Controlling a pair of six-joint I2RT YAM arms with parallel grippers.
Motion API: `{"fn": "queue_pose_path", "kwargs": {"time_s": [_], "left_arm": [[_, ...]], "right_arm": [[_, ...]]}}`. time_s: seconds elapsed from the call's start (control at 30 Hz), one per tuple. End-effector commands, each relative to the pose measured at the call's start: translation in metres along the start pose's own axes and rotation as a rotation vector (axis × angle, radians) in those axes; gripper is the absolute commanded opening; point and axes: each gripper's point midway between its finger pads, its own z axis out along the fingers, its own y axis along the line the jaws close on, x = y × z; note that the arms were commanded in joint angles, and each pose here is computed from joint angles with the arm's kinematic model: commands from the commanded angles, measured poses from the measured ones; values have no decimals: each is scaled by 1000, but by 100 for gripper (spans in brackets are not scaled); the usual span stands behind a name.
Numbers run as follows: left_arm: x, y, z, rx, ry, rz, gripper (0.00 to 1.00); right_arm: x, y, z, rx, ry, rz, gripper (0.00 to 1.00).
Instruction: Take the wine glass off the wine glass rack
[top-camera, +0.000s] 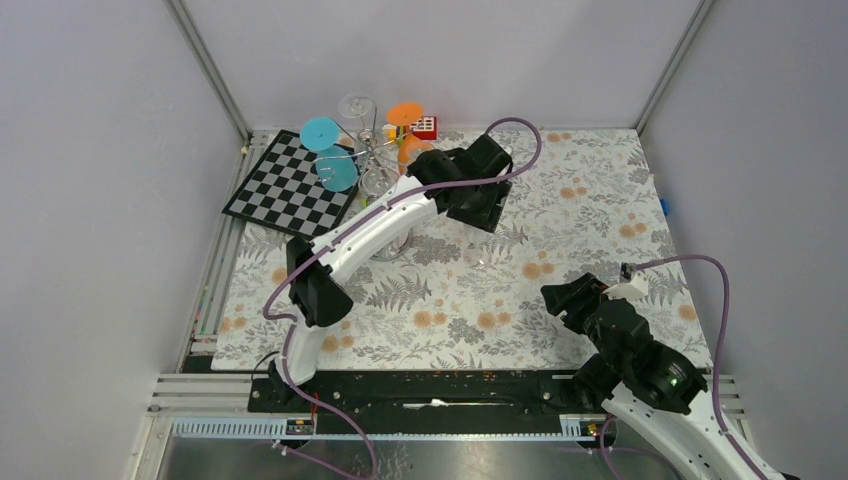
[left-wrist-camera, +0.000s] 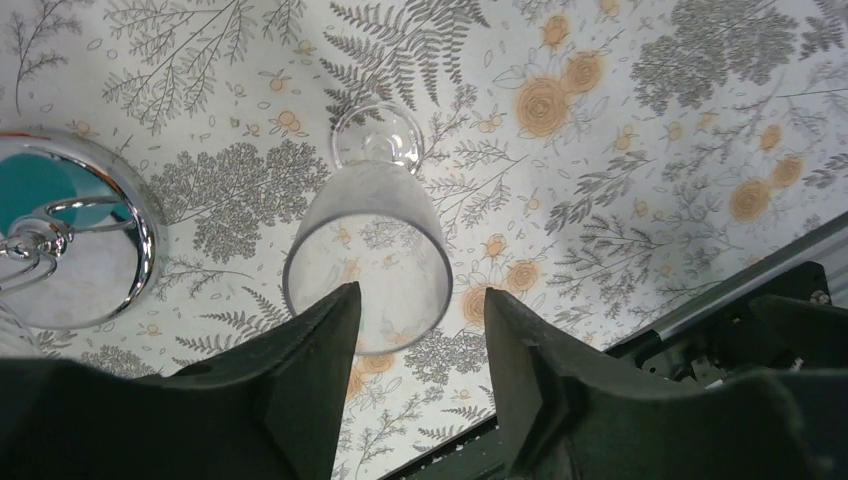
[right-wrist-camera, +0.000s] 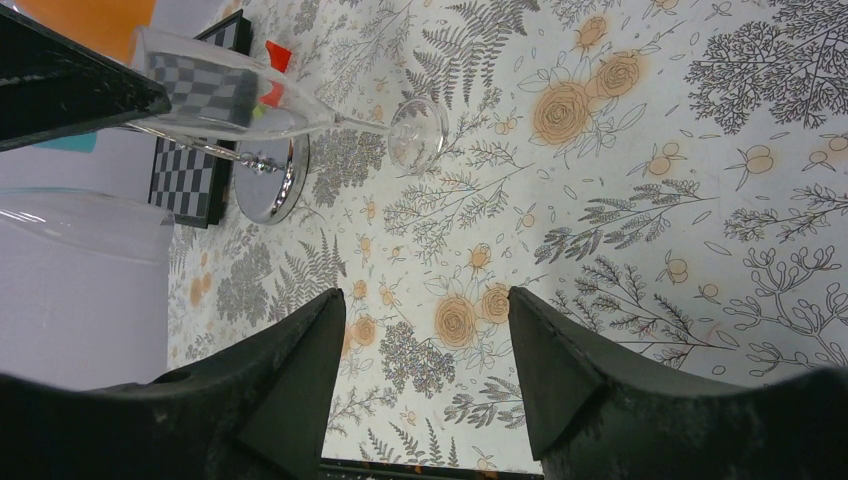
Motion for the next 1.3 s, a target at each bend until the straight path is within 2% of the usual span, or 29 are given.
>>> {"fn": "queue_pose_path", "kwargs": {"time_s": [0.0,0.17,0.23,0.37,0.57,0.8,0.9,1.03,1.13,1.27], "left_arm": [[-27,-12,-28,78,-96,-4,56],[-48,-24,-73,171,-209,-22,67],[-55,-23,-96,189,-267,-20,75],[-60,-21,-131,220,-342,-13,85],[-60,-14,-192,279,-494,-24,97],[-49,48,-248,117,-750,-148,98],[-36,76,-266,72,-886,-198,96],[-15,98,-290,88,-1043,-243,96],[1,118,-302,48,-1100,-286,97],[17,136,-308,-6,-1118,-309,97]], "right_arm": [[-2,-2,-1,9,-9,10,67],[-3,1,-2,3,-9,25,68],[-6,-3,-2,34,-17,27,67],[-17,-5,-3,87,-49,8,67],[-24,31,0,-33,-44,18,67],[-31,110,-5,-267,39,80,67],[-29,146,3,-322,101,127,60],[-20,196,19,-405,207,179,56],[-16,239,25,-514,283,230,60],[-32,295,31,-669,296,358,65]]}}
